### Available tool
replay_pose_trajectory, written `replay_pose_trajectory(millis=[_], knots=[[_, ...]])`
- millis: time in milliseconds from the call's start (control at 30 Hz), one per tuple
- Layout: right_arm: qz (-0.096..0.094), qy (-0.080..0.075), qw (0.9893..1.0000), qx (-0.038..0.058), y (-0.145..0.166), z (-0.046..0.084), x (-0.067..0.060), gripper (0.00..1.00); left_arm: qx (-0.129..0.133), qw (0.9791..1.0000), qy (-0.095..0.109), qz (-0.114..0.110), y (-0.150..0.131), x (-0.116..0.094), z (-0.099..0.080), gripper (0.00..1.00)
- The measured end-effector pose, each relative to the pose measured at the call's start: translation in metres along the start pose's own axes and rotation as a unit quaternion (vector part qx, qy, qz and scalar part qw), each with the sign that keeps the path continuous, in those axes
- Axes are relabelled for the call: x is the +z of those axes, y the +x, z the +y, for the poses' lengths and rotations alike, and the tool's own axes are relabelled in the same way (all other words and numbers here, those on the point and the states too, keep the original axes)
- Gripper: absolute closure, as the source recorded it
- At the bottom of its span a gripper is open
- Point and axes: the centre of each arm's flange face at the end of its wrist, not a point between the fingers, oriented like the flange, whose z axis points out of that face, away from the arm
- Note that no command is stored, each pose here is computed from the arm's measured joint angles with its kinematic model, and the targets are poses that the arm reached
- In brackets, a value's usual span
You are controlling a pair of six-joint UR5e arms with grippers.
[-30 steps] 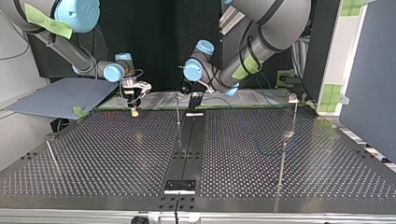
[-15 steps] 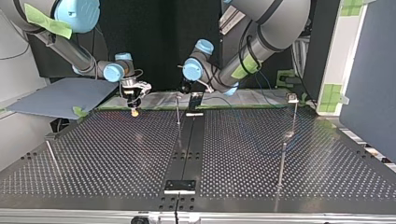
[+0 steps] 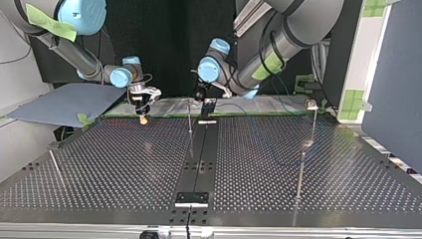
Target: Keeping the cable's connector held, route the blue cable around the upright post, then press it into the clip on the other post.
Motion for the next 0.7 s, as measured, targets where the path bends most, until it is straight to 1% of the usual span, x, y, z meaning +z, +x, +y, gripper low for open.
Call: replay_pose_trajectory(millis=[100,167,300,400,533,700], knots=[[0.000,0.000,1.0000,0.0001,0.000,0.000,0.000,1.00,-0.015,0.9997,-0.012,-0.014,-0.008,-0.008,0.003,0.00],[0.000,-0.001,1.0000,0.0002,0.000,0.000,0.000,1.00,-0.026,0.9992,-0.021,-0.024,-0.014,-0.013,0.005,0.00],[-0.001,-0.001,1.0000,-0.0013,0.000,0.000,0.000,1.00,-0.048,0.9972,-0.038,-0.044,-0.024,-0.024,0.010,0.00],[-0.001,0.000,1.0000,-0.0021,0.000,-0.002,0.000,1.00,-0.066,0.9948,-0.049,-0.060,-0.032,-0.034,0.012,0.00],[-0.002,0.002,1.0000,-0.0019,-0.001,-0.003,0.000,1.00,-0.089,0.9907,-0.063,-0.081,-0.042,-0.046,0.017,0.00],[-0.002,0.002,1.0000,-0.0011,-0.001,-0.004,-0.001,1.00,-0.113,0.9858,-0.070,-0.103,-0.052,-0.060,0.020,0.00]])
